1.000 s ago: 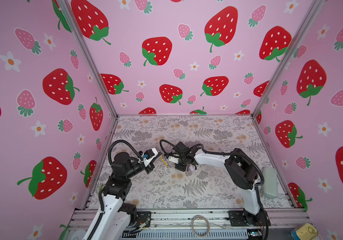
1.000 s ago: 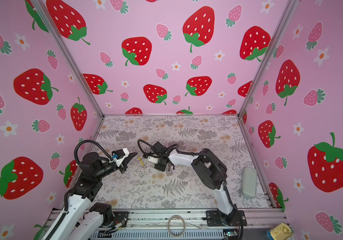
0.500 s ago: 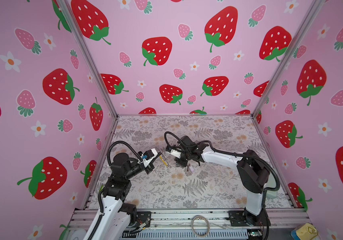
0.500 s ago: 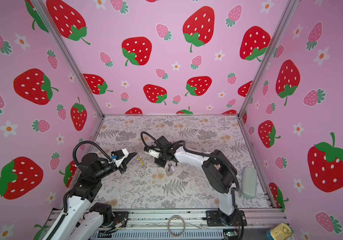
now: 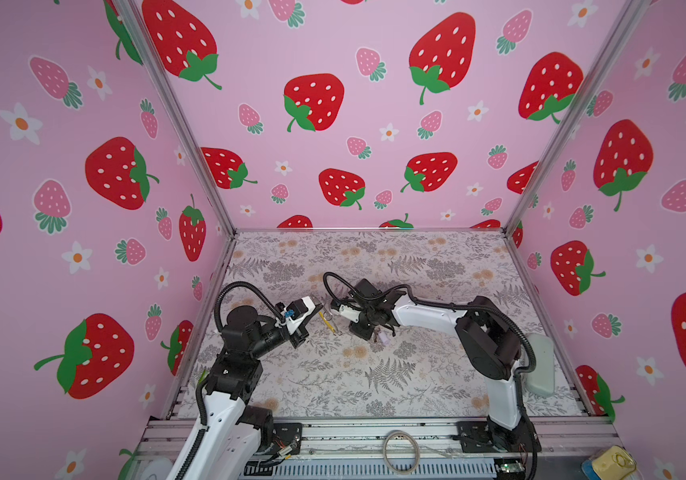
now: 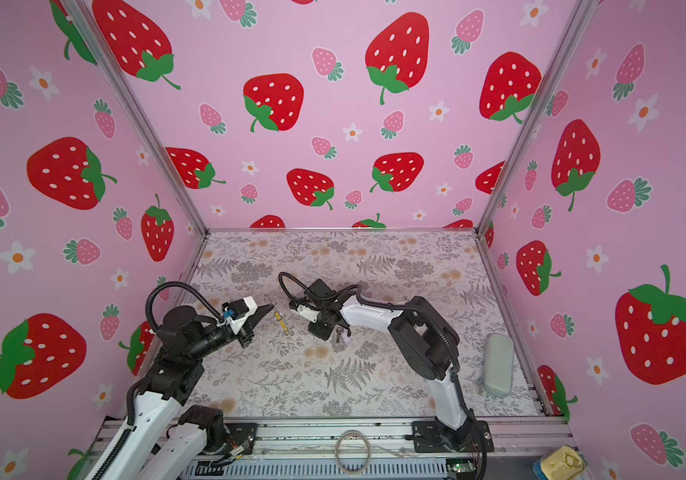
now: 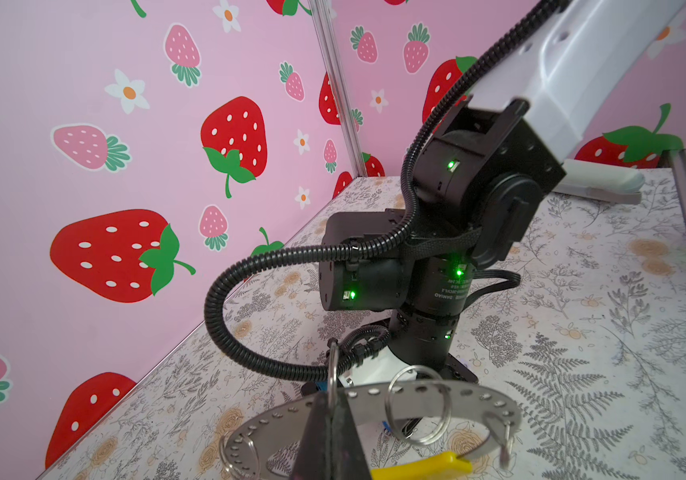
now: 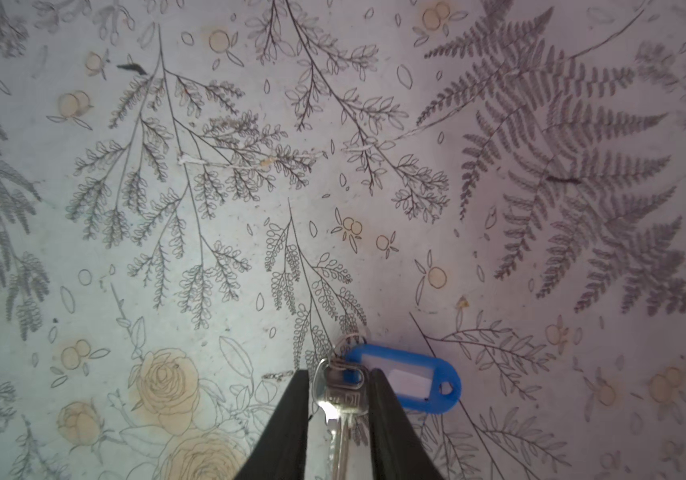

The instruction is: Put the keys on the keyring

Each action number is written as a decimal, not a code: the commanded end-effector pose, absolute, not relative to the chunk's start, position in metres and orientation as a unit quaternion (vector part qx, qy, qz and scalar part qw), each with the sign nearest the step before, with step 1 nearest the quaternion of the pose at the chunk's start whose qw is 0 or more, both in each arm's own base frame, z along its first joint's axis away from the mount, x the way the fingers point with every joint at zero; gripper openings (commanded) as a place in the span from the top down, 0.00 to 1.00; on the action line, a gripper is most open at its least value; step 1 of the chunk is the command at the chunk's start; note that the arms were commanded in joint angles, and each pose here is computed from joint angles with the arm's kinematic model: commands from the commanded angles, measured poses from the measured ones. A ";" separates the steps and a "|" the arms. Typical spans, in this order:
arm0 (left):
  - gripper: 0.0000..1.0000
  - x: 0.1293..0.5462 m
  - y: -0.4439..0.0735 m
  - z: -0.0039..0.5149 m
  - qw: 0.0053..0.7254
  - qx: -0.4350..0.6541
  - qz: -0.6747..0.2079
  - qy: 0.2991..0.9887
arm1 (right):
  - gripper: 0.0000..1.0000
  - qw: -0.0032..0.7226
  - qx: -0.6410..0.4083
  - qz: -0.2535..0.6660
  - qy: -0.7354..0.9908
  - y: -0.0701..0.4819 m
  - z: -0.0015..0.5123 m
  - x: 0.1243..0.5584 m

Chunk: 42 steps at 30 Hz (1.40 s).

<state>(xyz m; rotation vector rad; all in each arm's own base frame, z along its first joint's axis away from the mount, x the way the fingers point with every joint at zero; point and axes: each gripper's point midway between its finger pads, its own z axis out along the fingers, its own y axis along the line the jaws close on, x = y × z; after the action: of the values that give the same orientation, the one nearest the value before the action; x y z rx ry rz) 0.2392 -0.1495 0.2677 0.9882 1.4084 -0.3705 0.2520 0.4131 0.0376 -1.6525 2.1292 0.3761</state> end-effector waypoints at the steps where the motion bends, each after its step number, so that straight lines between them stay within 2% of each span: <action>1: 1.00 0.240 -0.149 0.267 0.642 0.435 -0.158 0.612 | 0.71 0.206 -0.589 0.124 0.771 0.417 0.040 0.253; 25: 1.00 0.240 -0.148 0.264 0.642 0.434 -0.154 0.613 | 0.71 0.169 -0.607 0.114 0.768 0.422 0.019 0.248; 42: 1.00 0.240 -0.147 0.264 0.641 0.433 -0.153 0.615 | 0.86 0.176 -0.615 0.107 0.761 0.421 0.025 0.247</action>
<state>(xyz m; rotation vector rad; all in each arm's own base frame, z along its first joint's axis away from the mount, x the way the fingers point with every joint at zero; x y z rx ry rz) 0.2405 -0.1486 0.2602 0.9848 1.4283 -0.3703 0.2541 0.4235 0.0247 -1.7008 2.1582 0.3136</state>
